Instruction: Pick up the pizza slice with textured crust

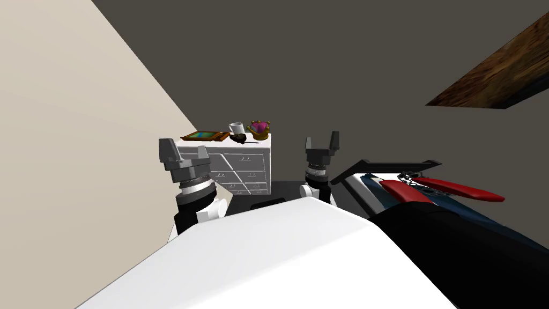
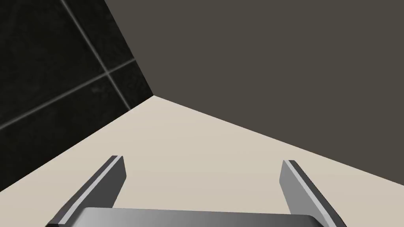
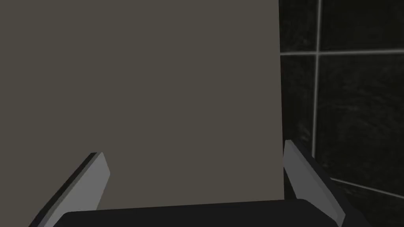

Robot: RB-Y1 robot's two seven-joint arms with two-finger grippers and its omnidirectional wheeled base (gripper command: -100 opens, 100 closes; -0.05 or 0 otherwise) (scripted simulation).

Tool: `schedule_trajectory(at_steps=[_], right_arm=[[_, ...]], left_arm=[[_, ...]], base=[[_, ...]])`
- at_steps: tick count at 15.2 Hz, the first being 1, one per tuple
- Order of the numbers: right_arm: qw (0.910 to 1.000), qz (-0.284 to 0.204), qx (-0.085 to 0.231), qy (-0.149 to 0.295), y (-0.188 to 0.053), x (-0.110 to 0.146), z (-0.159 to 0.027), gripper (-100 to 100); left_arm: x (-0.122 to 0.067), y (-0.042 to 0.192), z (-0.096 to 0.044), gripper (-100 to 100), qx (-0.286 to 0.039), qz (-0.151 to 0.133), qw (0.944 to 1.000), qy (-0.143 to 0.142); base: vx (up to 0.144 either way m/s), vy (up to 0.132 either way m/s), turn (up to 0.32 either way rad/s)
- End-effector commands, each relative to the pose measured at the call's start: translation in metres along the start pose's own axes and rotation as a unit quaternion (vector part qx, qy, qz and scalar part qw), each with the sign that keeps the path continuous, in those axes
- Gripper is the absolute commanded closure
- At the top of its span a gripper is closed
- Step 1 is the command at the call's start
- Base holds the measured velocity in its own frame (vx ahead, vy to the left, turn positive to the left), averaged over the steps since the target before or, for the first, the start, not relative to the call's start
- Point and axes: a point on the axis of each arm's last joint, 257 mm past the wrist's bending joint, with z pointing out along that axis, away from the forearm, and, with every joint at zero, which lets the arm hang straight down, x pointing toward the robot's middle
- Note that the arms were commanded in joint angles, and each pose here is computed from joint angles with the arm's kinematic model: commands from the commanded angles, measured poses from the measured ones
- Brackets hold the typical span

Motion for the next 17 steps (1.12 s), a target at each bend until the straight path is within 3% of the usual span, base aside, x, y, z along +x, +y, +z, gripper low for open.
schedule_trajectory(at_steps=[1, 7, 12, 17], right_arm=[[1.0000, 0.000, 0.000, 0.000, 0.000, 0.000, 0.000, 0], [1.0000, 0.000, 0.000, 0.000, 0.000, 0.000, 0.000, 0], [1.0000, 0.000, 0.000, 0.000, 0.000, 0.000, 0.000, 0], [1.0000, 0.000, 0.000, 0.000, 0.000, 0.000, 0.000, 0]], left_arm=[[0.008, 0.010, 0.005, -100, -0.008, 0.003, 0.9997, 0.021], [0.024, 0.035, 0.017, -100, -0.031, 0.013, 0.9978, 0.058], [0.040, 0.074, 0.031, -100, -0.067, 0.034, 0.9922, 0.100], [0.049, 0.091, 0.044, -100, -0.083, 0.042, 0.9887, 0.117]], base=[[-0.016, 0.013, -0.034], [-0.045, 0.033, -0.050], [-0.055, 0.033, -0.068], [-0.044, 0.026, -0.049]])
